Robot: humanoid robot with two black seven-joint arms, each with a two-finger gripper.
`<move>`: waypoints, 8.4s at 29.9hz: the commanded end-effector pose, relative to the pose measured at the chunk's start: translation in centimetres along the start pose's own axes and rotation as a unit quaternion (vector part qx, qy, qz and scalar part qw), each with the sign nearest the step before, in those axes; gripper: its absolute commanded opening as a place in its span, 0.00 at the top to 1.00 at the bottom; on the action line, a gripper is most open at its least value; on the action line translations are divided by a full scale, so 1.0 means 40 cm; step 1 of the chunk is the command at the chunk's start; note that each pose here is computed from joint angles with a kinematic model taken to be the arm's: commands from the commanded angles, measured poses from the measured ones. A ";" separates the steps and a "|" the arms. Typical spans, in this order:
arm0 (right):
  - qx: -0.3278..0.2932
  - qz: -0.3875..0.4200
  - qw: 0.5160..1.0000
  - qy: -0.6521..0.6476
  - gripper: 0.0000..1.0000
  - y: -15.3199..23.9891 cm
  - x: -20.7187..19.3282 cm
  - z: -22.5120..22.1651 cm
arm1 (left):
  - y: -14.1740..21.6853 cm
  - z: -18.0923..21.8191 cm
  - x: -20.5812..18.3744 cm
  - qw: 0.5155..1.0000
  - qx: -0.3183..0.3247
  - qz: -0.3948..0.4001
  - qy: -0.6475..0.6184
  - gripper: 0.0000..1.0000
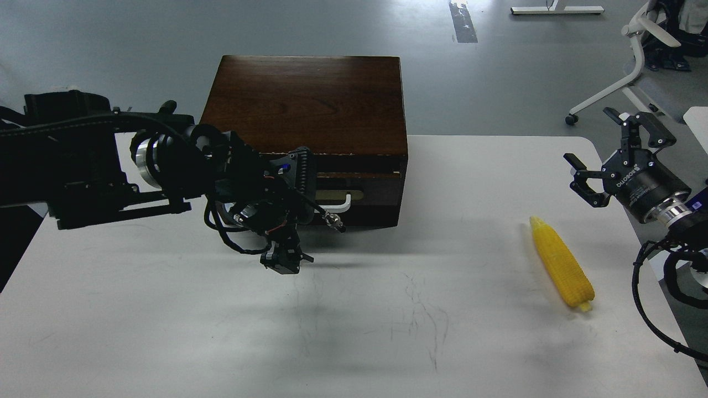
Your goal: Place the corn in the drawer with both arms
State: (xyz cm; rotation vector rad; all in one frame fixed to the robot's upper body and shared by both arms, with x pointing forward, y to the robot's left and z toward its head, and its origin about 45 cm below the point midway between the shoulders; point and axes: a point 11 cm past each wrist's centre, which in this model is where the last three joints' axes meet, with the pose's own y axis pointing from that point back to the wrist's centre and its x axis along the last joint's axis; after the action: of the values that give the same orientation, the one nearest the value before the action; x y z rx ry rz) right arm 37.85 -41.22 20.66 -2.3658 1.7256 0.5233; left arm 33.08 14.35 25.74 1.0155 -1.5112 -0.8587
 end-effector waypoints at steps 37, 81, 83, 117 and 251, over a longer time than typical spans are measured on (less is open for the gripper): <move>0.000 0.000 1.000 0.001 0.00 0.001 0.001 -0.001 | 0.116 0.061 0.059 0.997 0.002 0.077 -0.020 0.02; -0.010 0.003 1.000 0.001 0.00 0.010 0.005 0.015 | 0.296 -0.115 -0.521 0.195 -0.069 0.568 0.797 0.01; -0.010 0.002 1.000 0.000 0.00 0.008 0.003 0.017 | 0.287 -0.107 -0.520 0.186 -0.084 0.565 0.800 0.01; -0.241 -0.237 0.767 0.545 0.00 0.104 -0.052 -0.066 | 0.242 -0.098 -0.560 0.113 -0.131 0.598 0.783 0.01; -0.082 -0.543 0.308 0.777 0.63 -0.300 -0.871 0.115 | 0.290 -0.118 -0.562 0.111 -0.129 0.621 0.765 0.01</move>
State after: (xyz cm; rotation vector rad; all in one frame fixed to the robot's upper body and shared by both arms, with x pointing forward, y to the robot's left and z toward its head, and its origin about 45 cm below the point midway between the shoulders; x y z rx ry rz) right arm 38.96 -4.97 28.59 -3.0106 -0.8695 -2.4043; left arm 37.38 39.55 28.76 -0.2967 0.2558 1.1406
